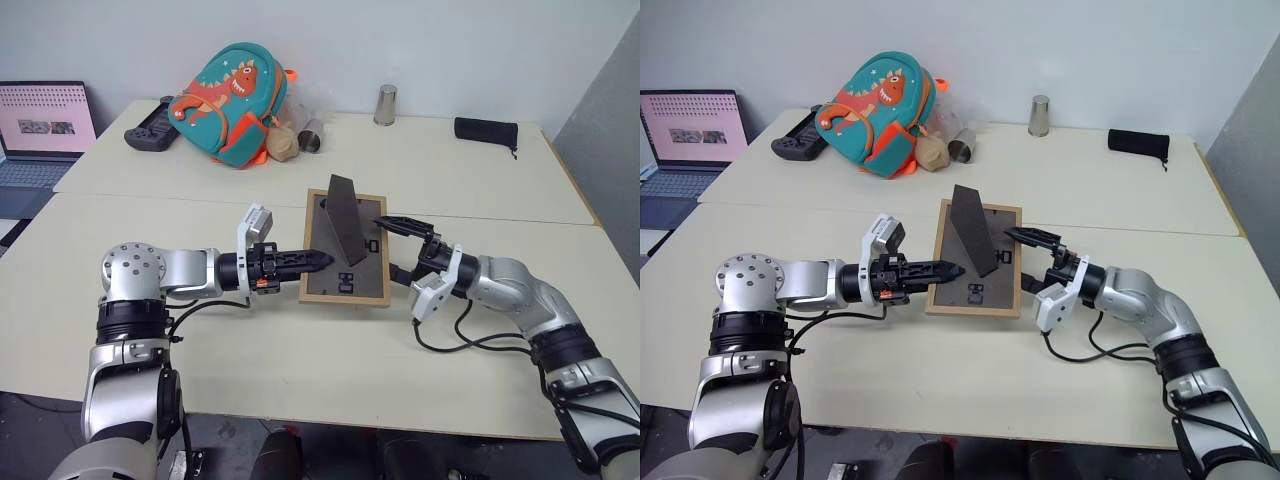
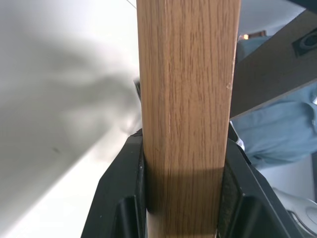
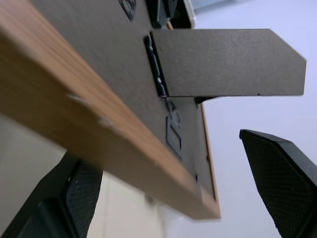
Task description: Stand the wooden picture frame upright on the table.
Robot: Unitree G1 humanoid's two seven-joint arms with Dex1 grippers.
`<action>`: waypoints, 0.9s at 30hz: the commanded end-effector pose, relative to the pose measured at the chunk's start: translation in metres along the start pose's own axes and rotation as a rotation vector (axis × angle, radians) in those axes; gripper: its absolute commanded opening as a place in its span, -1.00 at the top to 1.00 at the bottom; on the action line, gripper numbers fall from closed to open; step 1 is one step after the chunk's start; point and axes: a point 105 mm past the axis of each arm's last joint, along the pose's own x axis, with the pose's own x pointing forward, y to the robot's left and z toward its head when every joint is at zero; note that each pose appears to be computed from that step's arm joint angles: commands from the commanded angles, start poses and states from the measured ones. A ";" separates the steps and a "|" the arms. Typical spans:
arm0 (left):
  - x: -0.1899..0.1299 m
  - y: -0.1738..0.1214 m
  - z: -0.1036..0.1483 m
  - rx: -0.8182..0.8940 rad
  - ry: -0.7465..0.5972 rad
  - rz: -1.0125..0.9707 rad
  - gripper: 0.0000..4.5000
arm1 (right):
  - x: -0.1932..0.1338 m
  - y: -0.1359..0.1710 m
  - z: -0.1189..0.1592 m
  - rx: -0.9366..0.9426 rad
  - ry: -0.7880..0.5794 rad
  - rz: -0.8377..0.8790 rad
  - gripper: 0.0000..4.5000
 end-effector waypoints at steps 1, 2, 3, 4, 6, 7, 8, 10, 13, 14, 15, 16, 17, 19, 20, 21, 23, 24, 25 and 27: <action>0.000 -0.016 -0.003 0.056 0.008 -0.043 0.39 | 0.007 -0.013 0.000 -0.041 -0.039 -0.068 -0.98; -0.001 -0.017 -0.003 0.056 0.002 -0.044 0.39 | 0.008 -0.014 0.000 -0.043 -0.045 -0.072 -0.90; -0.001 -0.017 -0.002 0.053 -0.007 -0.047 0.39 | 0.008 -0.016 0.000 -0.045 -0.053 -0.077 -0.81; -0.002 -0.017 -0.002 0.052 -0.014 -0.047 0.39 | 0.008 -0.016 -0.001 -0.045 -0.059 -0.079 -0.75; -0.002 -0.018 -0.002 0.051 -0.020 -0.049 0.39 | 0.007 -0.018 -0.002 -0.049 -0.064 -0.081 -0.50; -0.002 -0.018 -0.003 0.052 -0.018 -0.047 0.39 | 0.007 -0.019 -0.002 -0.053 -0.068 -0.081 -0.43; -0.002 -0.018 -0.004 0.051 -0.019 -0.047 0.39 | 0.006 -0.019 -0.002 -0.055 -0.070 -0.081 -0.31; -0.002 -0.016 -0.006 0.048 -0.025 -0.041 0.39 | 0.005 -0.020 -0.002 -0.058 -0.075 -0.083 -0.10; -0.001 -0.016 0.004 0.027 -0.092 -0.051 0.39 | 0.002 -0.021 -0.003 -0.058 -0.074 -0.087 0.06; -0.001 -0.016 0.005 0.029 -0.102 -0.050 0.39 | 0.001 -0.021 -0.003 -0.059 -0.074 -0.088 0.06; -0.002 -0.014 0.004 0.036 -0.102 -0.032 0.39 | 0.000 -0.022 -0.004 -0.058 -0.070 -0.089 0.06; -0.003 -0.012 0.003 0.050 -0.098 -0.003 0.25 | -0.002 -0.022 -0.004 -0.057 -0.065 -0.089 0.06; -0.004 -0.010 0.005 0.066 -0.115 0.019 0.11 | -0.003 -0.022 -0.006 -0.056 -0.057 -0.092 0.06; -0.006 -0.012 0.006 0.082 -0.120 0.020 -0.06 | -0.005 -0.023 -0.008 -0.050 -0.045 -0.096 0.13; -0.007 -0.012 0.006 0.096 -0.116 0.029 -0.15 | -0.006 -0.023 -0.009 -0.045 -0.039 -0.098 0.25; -0.010 -0.011 0.007 0.111 -0.114 0.050 -0.25 | -0.007 -0.024 -0.010 -0.033 -0.030 -0.103 0.35; -0.018 -0.008 0.011 0.151 -0.118 0.111 -0.44 | -0.010 -0.025 -0.013 0.004 -0.009 -0.117 0.39; -0.022 -0.006 0.013 0.179 -0.120 0.146 -0.55 | -0.012 -0.026 -0.014 0.027 0.000 -0.125 0.39; -0.026 -0.006 0.014 0.208 -0.119 0.172 -0.65 | -0.013 -0.027 -0.016 0.060 0.015 -0.135 0.39; -0.032 -0.007 0.016 0.299 -0.105 0.227 -0.84 | -0.014 -0.029 -0.020 0.154 0.040 -0.149 0.39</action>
